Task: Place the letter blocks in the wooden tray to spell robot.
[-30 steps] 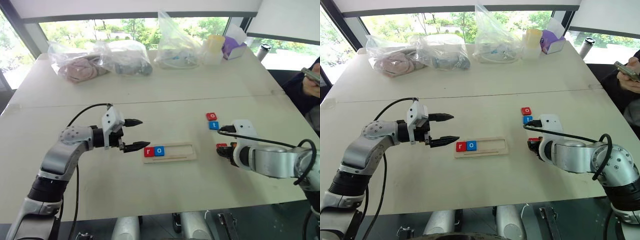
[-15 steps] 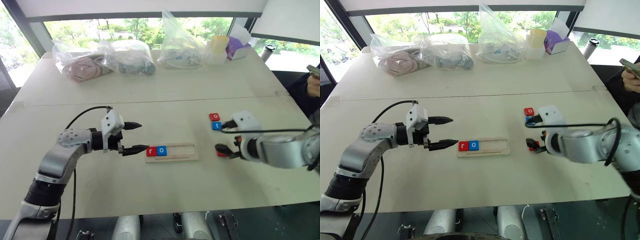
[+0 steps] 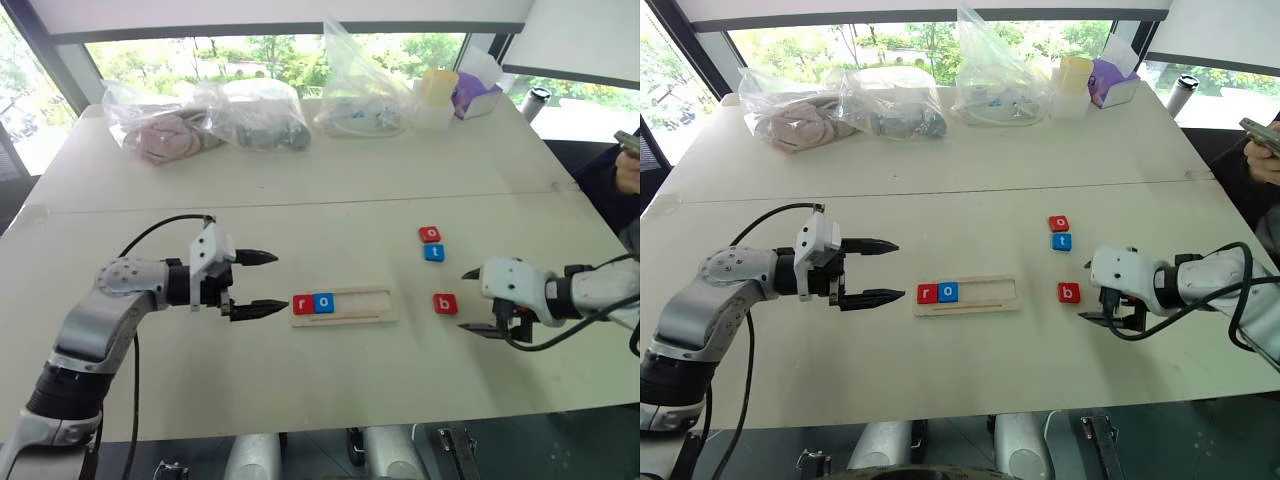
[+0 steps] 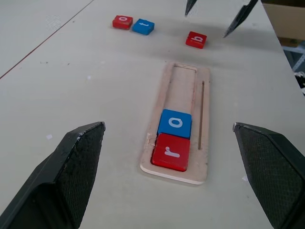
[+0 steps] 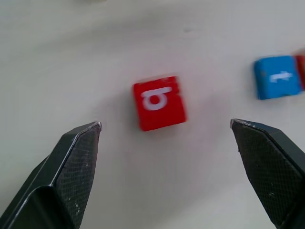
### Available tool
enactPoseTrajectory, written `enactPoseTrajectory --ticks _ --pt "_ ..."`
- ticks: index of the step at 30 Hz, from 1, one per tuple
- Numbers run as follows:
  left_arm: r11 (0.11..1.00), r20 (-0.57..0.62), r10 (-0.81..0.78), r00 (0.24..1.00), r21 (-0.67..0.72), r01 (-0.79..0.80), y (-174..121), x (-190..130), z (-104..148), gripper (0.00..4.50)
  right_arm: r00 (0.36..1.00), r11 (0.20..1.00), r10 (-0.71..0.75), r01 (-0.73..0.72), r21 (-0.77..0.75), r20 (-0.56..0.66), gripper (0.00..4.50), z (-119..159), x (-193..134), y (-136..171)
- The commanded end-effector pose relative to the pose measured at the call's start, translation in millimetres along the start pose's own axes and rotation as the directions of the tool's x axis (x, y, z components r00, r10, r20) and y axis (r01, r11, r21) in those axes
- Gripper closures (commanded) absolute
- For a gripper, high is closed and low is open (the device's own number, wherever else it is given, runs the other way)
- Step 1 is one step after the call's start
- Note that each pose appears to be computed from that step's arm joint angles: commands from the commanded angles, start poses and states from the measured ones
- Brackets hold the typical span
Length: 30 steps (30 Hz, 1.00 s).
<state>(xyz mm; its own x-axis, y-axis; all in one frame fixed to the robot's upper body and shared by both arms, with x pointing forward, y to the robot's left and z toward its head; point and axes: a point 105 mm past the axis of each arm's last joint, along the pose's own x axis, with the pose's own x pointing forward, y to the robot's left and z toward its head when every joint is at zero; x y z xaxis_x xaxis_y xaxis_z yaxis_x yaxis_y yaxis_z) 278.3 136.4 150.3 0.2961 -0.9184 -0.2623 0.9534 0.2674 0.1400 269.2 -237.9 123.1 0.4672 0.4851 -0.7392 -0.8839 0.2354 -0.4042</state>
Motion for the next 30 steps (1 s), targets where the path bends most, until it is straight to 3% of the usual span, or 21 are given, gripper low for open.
enactPoseTrajectory --ticks 1,18,21,26,30 --pt "0.999 0.026 0.004 1.0 0.052 -0.005 -0.7 -4.8 11.7 0.0 0.998 1.0 -0.014 0.014 -0.004 0.057 0.04 7.1 -2.6 -9.2" --pt "0.998 0.016 0.016 1.0 0.063 -0.017 -3.8 -4.0 10.9 0.0 0.997 0.996 0.028 -0.034 0.082 0.075 0.04 -8.8 21.1 -16.3" --pt "0.997 0.014 0.023 1.0 0.067 -0.024 -4.1 -3.6 10.4 0.0 0.996 0.995 0.035 -0.042 0.093 0.08 0.9 -7.7 22.9 -17.9" --pt "0.997 0.013 0.03 0.999 0.067 -0.03 -3.8 -4.2 10.2 0.0 0.993 0.996 0.051 -0.059 0.071 0.11 3.38 4.3 24.2 -17.9" --pt "0.997 0.01 0.029 1.0 0.066 -0.029 -4.7 -4.8 9.8 0.0 0.991 0.999 0.046 -0.046 0.0 0.125 3.38 24.3 23.8 -20.4"
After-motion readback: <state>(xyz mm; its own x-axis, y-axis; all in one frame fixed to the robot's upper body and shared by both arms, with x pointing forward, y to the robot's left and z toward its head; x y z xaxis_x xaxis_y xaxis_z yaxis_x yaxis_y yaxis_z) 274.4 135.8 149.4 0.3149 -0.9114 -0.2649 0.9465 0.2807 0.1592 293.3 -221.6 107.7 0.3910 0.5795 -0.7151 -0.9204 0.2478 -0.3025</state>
